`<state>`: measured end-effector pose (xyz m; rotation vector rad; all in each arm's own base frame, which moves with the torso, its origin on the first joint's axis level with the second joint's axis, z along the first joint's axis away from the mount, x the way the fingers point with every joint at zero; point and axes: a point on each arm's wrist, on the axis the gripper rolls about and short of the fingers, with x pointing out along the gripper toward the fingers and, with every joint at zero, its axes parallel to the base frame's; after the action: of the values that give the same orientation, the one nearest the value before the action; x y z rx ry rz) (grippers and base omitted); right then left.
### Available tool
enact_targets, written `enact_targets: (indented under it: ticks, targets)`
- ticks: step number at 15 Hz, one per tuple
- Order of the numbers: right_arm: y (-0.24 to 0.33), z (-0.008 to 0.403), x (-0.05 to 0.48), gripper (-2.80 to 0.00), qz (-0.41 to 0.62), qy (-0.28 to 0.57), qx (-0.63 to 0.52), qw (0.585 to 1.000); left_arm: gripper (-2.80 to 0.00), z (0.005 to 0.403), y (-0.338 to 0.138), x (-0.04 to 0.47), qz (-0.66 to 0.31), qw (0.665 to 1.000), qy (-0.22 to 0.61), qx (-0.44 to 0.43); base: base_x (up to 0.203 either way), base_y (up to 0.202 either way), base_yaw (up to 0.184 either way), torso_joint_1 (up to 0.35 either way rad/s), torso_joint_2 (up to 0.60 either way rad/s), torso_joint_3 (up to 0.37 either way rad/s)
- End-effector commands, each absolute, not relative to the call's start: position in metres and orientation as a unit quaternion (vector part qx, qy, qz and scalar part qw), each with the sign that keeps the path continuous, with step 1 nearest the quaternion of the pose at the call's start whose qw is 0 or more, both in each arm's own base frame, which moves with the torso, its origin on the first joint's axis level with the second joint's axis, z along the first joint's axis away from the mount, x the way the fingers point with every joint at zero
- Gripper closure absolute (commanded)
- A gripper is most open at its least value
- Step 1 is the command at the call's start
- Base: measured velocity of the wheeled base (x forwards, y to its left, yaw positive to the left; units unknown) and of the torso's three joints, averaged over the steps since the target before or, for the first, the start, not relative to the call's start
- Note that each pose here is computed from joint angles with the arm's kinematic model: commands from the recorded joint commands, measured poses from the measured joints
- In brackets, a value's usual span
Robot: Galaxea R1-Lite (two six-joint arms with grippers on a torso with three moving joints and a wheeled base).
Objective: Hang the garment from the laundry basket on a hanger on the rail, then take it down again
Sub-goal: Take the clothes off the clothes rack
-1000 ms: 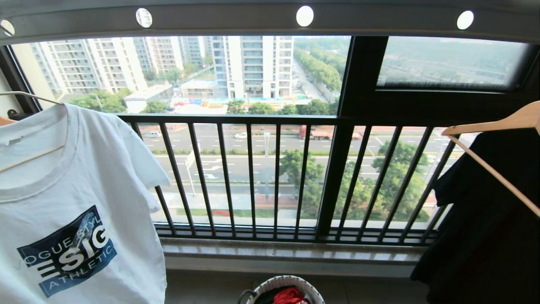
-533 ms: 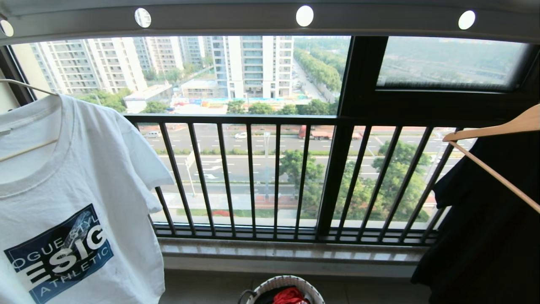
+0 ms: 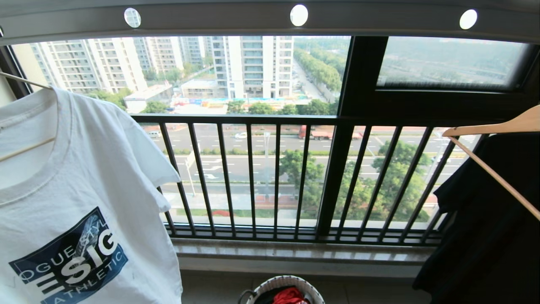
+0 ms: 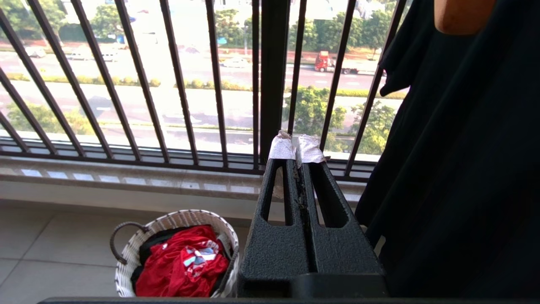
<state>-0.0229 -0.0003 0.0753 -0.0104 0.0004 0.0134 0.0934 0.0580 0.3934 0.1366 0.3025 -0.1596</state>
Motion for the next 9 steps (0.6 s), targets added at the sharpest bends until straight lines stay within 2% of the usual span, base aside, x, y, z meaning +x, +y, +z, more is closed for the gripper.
enact_targets:
  ticks: [1, 4, 9]
  targets:
    - [0.000, 0.075, -0.023, 0.00, 0.007, 0.001, -0.005, 1.000, 0.00, 0.394, 0.044, 0.077, -0.082, 0.984, 0.142, 0.077, 0.000, 0.000, 0.000, 0.000, 0.00, 0.000]
    - [0.000, 0.075, -0.023, 0.00, 0.007, 0.000, -0.005, 1.000, 0.00, 0.387, 0.034, 0.069, -0.111, 0.982, 0.138, 0.071, 0.000, 0.000, 0.000, 0.000, 0.00, 0.000]
    - [0.000, 0.075, -0.023, 0.00, 0.007, 0.000, -0.005, 1.000, 0.00, 0.350, 0.026, 0.076, -0.184, 0.966, 0.176, 0.046, 0.000, 0.000, 0.000, 0.000, 0.00, 0.000]
